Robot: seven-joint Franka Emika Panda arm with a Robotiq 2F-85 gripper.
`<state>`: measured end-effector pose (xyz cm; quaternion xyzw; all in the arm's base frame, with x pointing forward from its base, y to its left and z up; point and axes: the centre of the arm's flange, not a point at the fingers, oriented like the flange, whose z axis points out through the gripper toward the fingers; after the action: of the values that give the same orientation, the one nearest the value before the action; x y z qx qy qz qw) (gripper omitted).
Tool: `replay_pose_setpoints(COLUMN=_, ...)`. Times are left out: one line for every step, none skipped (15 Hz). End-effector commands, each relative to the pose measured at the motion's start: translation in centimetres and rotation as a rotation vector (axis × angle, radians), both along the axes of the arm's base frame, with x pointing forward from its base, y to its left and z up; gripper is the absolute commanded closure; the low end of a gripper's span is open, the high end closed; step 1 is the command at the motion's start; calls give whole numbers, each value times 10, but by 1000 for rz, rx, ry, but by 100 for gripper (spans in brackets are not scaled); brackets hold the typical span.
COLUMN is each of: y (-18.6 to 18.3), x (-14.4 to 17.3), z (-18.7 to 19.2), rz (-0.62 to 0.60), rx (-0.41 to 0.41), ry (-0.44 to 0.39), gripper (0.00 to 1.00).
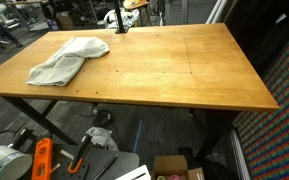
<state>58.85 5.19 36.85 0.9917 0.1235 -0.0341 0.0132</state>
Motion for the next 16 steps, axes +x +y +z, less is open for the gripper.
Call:
replay_pose_setpoints(y=-40, x=71, z=-21, rz=-75, rx=98, ry=36, gripper=0)
replay_pose_setpoints(y=-51, x=81, z=-31, rz=-97, rx=115, ry=46, gripper=0)
replay_pose_setpoints(y=-60, x=92, z=-45, rz=-115, rx=129, ry=59, gripper=0)
replay_pose_setpoints(y=-67, x=99, z=-56, rz=-130, rx=143, ry=80, gripper=0)
replay_pose_setpoints(y=-74, x=107, z=-67, rz=-146, rx=163, ry=93, gripper=0)
replay_pose_setpoints(y=-82, x=111, z=-78, rz=-156, rx=173, ry=115, gripper=0)
replay_pose_setpoints(y=-88, x=115, z=-87, rz=-164, rx=183, ry=132, gripper=0)
replay_pose_setpoints(y=-95, x=117, z=-95, rz=-174, rx=184, ry=148, gripper=0)
replay_pose_setpoints(y=-101, x=118, z=-104, rz=-187, rx=185, ry=154, gripper=0)
replay_pose_setpoints(y=-107, x=119, z=-110, rz=-197, rx=186, ry=158, gripper=0)
replay_pose_setpoints(y=-113, x=120, z=-117, rz=-205, rx=191, ry=160, gripper=0)
replay_pose_setpoints(y=-118, x=121, z=-121, rz=-206, rx=198, ry=169, gripper=0)
replay_pose_setpoints(y=-123, x=123, z=-127, rz=-205, rx=207, ry=180, gripper=0)
replay_pose_setpoints(y=-127, x=123, z=-132, rz=-209, rx=213, ry=185, gripper=0)
replay_pose_setpoints(y=-130, x=124, z=-136, rz=-212, rx=221, ry=193, gripper=0)
replay_pose_setpoints(y=-133, x=125, z=-140, rz=-208, rx=230, ry=203, gripper=0)
